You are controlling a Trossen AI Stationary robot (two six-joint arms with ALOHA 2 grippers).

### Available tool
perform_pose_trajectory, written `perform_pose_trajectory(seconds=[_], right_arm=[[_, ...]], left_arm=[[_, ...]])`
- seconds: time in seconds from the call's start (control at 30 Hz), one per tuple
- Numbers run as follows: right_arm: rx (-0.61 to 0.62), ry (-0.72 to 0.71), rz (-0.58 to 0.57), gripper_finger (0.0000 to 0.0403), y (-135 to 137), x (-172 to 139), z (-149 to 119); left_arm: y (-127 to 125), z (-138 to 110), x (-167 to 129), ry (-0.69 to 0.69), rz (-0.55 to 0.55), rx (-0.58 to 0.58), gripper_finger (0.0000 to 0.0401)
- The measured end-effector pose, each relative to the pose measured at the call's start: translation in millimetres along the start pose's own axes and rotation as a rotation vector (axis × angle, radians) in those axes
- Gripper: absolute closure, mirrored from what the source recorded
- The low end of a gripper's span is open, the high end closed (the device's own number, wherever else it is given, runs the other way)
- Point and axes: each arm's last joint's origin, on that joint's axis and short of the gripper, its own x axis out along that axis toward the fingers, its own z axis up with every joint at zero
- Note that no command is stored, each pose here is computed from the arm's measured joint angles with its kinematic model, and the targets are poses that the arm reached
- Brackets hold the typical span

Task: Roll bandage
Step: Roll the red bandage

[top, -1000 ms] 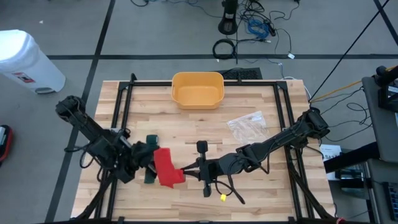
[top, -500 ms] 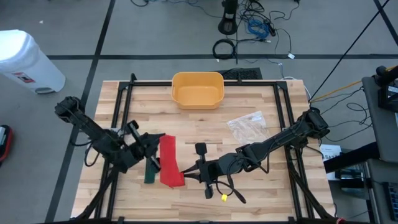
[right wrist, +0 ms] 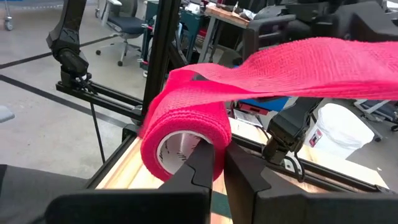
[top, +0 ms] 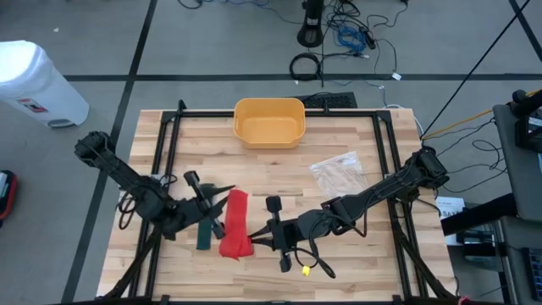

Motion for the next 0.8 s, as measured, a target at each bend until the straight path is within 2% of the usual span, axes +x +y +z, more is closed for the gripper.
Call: perform_pose_trajectory(seconds=[0.13, 0.27, 0.4, 0.57, 0.67, 0.8], right_arm=[[0.016, 0.009, 0.001, 0.0387, 0.0, 0.0, -0.9], [0.016, 0.019, 0.000, 0.0387, 0.3, 0.0, -1.9], [0.028, 0.020, 0.003, 0.0387, 0.2, 0.0, -2.1], [0.035, 0.027, 0.026, 0.0387, 1.9, -0.3, -2.9], [0.034, 0.027, 0.032, 0.0387, 3.5, -0.7, -2.7], [0.039, 0.027, 0.037, 0.0387, 5.0, -1.1, -2.5]], left_arm=[[0.1, 1.9, -2.5, -0.002, 0.003, -0.023, 0.0284], [7.4, 1.9, -0.3, 0.060, 0.106, -0.081, 0.0252], [14.7, 2.2, 2.1, 0.098, 0.188, -0.153, 0.0246], [14.6, 3.4, 1.2, 0.069, 0.185, -0.329, 0.0245], [11.7, 4.2, -1.4, 0.060, 0.155, -0.312, 0.0245], [6.8, 0.6, -1.3, 0.085, 0.131, -0.214, 0.0245]])
